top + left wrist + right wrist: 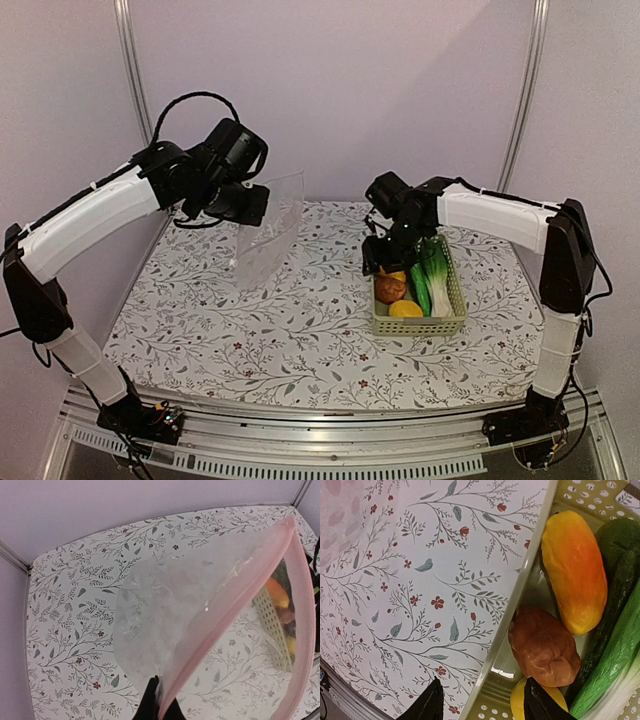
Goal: Place the food in the zip-top bag and seal the zipper
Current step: Adjust the bin at the center of the board, then pick up the fake vegetable from the bin, then place the fake vegetable in the zipper food storage bag, then pick up the fake vegetable from the bin.
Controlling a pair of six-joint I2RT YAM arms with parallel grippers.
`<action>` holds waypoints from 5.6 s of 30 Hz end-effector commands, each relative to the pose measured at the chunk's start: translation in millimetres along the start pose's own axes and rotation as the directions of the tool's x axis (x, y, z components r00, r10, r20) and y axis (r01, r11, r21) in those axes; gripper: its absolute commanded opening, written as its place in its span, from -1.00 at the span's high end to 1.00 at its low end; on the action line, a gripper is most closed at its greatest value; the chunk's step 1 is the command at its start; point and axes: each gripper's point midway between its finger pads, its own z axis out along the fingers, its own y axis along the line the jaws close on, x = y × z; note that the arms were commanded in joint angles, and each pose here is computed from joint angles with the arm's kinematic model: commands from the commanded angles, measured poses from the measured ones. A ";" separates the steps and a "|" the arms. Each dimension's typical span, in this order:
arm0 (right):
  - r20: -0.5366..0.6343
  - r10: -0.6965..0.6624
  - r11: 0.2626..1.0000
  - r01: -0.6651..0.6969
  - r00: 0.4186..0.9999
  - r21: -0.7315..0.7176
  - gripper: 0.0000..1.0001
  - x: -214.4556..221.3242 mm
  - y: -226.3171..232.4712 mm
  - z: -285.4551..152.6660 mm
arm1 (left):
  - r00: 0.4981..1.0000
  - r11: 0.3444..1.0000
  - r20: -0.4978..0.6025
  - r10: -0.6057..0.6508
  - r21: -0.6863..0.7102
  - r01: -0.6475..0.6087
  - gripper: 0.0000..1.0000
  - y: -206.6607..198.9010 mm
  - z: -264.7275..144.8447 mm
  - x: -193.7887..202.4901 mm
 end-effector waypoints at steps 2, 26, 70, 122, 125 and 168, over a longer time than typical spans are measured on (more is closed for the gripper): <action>0.138 0.009 0.998 -0.018 0.990 0.065 -0.04 -35.0 -26.5 -64.2 | 1.000 1.000 -0.028 -0.010 0.020 0.010 1.00 1.0 7.6 5.4; 0.160 0.161 0.966 -0.189 0.974 0.175 0.34 -97.0 -139.3 -11.2 | 0.995 0.993 -0.100 -0.026 0.116 0.037 1.00 -16.8 10.3 20.9; 0.880 0.184 0.767 0.495 0.439 -0.407 1.00 -122.1 99.9 -379.9 | 0.975 0.918 -0.157 -0.155 0.341 0.200 1.00 -72.0 16.8 -27.7; 0.797 0.079 0.994 0.015 0.598 -0.109 -0.04 -76.7 -26.8 -275.5 | 0.968 0.905 -0.050 -0.246 0.346 0.248 1.00 -9.2 -14.1 -67.0; 0.686 0.170 0.985 -0.094 0.707 -0.147 0.10 -71.4 -59.8 -239.8 | 0.968 0.907 -0.046 -0.247 0.341 0.248 1.00 -4.3 -15.5 -66.7; -0.010 0.274 0.913 -0.256 0.962 0.318 -0.17 -51.5 -206.8 37.8 | 0.958 0.880 -0.140 -0.252 0.378 0.287 1.00 -8.6 -16.9 -31.1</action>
